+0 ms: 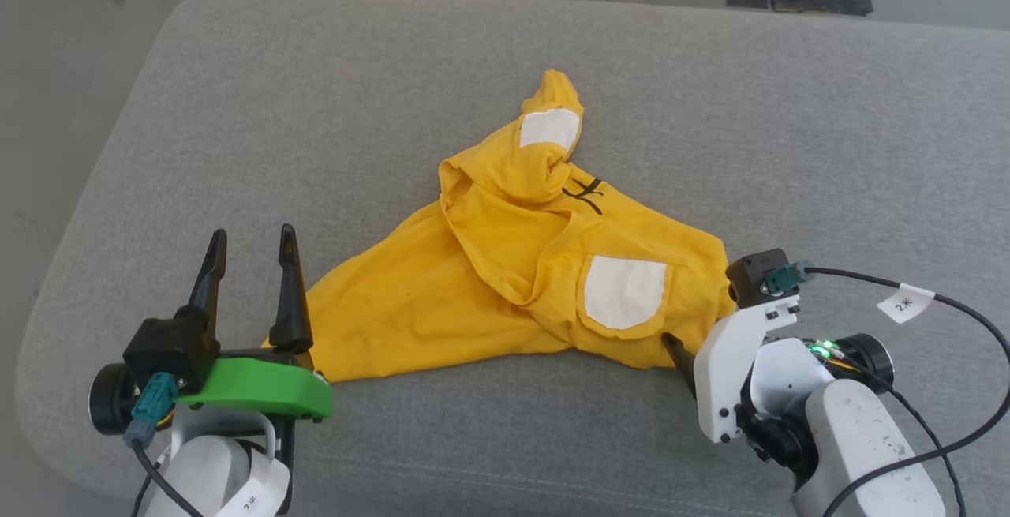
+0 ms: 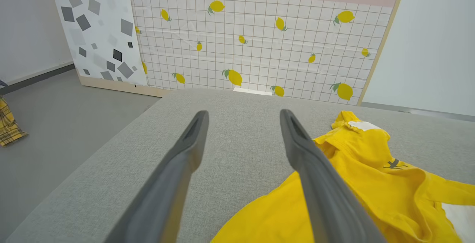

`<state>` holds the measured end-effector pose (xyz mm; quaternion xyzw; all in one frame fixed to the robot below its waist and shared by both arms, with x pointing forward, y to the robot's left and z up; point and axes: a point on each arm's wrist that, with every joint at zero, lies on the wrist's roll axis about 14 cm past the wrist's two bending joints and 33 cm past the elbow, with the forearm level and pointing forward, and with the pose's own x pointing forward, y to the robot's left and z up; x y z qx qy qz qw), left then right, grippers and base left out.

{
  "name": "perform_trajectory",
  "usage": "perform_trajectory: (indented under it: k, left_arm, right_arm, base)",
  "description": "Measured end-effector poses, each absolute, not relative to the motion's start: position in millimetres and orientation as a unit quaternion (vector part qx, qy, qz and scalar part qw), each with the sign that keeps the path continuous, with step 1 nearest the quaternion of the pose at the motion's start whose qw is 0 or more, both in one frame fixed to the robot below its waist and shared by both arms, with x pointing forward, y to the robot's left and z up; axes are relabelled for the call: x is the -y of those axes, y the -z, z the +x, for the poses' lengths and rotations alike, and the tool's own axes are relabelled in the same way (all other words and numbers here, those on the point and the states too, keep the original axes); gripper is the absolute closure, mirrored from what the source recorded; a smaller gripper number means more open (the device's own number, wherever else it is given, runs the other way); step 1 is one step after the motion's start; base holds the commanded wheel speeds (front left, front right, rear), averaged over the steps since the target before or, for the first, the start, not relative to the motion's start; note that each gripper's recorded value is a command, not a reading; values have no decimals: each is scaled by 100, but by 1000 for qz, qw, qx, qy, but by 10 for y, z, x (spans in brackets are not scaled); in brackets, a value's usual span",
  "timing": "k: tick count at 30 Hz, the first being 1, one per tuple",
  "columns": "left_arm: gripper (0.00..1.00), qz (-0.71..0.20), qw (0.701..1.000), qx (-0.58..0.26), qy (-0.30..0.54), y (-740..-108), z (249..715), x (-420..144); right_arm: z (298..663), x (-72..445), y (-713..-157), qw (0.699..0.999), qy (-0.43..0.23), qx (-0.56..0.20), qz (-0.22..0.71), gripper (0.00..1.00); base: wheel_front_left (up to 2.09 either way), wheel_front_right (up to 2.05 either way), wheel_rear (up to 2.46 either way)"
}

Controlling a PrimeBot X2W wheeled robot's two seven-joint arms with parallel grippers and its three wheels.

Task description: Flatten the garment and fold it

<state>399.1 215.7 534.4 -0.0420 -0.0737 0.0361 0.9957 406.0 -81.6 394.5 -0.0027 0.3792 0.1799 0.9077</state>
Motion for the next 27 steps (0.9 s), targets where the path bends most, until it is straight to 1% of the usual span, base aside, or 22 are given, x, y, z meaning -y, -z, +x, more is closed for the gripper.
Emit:
perform_trajectory:
  k: [1,2,3,4,9,12,14,17,20,24,27]
  left_arm:
    - [0,-43,996,71,-37,-5323,3989,-2161]
    - [0,-44,996,69,-38,-5307,3988,-2165]
    - [0,-44,996,67,-40,-5291,3987,-2171]
    - [0,-44,996,65,-41,-5278,3987,-2177]
    - [0,-46,996,65,-40,-5270,4001,-2170]
    - [0,-47,996,67,-38,-5282,4007,-2155]
    - [0,-49,996,67,-36,-5279,4012,-2140]
    - [0,-54,996,64,-32,-5252,4018,-2118]
    - [0,-55,996,60,-28,-5225,4040,-2099]
    - [0,-55,997,56,-25,-5197,4072,-2094]
    - [0,-53,997,50,-26,-5162,4066,-2110]
  right_arm:
    - [4059,800,-3908,905,-182,-385,-4,0]
    - [4062,786,-3890,903,-184,-388,-4,65]
    - [4069,770,-3877,902,-186,-390,-4,84]
    - [4078,760,-3872,902,-187,-390,-4,100]
    - [4189,768,-4014,912,-184,-365,19,100]
    - [4314,876,-4206,926,-168,-336,40,100]
    - [4468,1077,-4378,938,-143,-311,45,100]
    - [4758,1533,-4655,957,-88,-274,41,100]
    - [4986,1953,-4828,965,-32,-258,24,100]
    - [5135,2374,-4783,962,37,-270,28,100]
    - [5068,2568,-4506,945,74,-316,24,100]
  base:
    - [0,0,0]
    - [0,0,0]
    - [0,0,0]
    - [0,0,0]
    - [0,0,0]
    - [0,0,0]
    - [0,0,0]
    - [0,0,0]
    - [0,0,0]
    - [0,0,0]
    - [0,0,0]
